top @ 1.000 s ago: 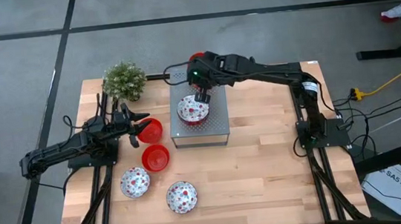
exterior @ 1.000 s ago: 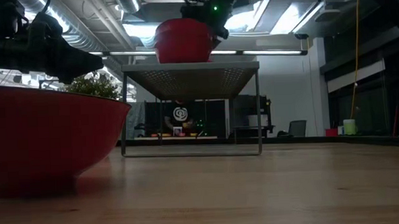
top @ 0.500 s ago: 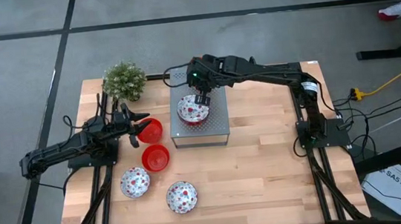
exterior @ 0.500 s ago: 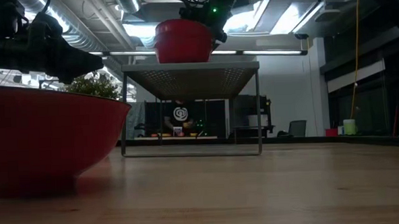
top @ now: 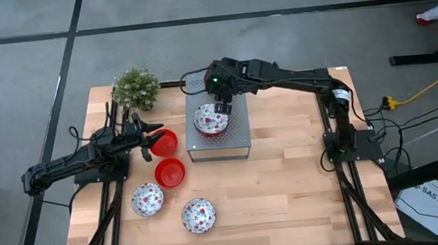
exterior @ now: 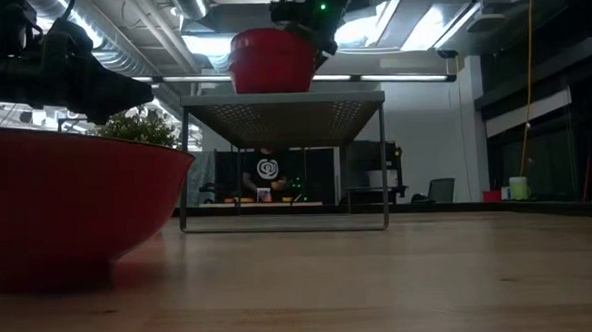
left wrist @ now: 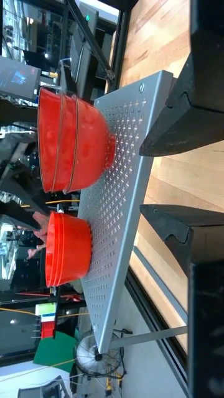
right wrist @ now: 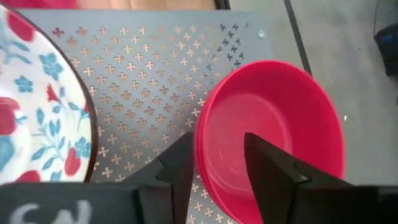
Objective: Pick & Place Mini bowls
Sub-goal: Stack the white patterned bowl on the white patterned bowl on the shelf
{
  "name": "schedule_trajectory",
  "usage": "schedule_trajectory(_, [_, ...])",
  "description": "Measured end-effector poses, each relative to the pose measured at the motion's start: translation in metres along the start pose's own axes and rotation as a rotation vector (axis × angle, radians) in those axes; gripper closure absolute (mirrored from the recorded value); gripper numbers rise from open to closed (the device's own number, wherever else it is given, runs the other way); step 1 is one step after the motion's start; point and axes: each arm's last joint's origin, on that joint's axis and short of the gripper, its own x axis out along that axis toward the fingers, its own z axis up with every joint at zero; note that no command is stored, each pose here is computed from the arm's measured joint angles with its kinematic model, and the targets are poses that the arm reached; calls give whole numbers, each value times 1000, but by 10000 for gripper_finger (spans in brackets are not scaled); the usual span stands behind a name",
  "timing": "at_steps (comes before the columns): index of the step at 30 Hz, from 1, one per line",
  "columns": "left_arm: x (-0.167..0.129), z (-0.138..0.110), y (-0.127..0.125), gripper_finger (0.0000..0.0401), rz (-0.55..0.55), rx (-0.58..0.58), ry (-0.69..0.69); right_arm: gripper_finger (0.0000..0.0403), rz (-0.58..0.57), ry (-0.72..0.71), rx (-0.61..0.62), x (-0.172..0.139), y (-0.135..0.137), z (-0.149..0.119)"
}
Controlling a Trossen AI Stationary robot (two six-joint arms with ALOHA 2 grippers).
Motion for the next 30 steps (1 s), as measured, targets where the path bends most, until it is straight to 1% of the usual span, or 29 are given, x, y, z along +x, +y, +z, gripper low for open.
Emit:
schedule_trajectory(5, [0, 0, 0, 271, 0, 0, 0, 256, -2, -40, 4, -18, -2, 1])
schedule_trajectory(10, [0, 0, 0, 271, 0, 0, 0, 259, 40, -93, -10, -38, 8, 4])
schedule_trajectory(18, [0, 0, 0, 271, 0, 0, 0, 259, 132, -220, -71, -80, 40, 10])
schedule_trajectory(30, [0, 0, 0, 271, 0, 0, 0, 259, 262, -344, -190, -134, 96, 7])
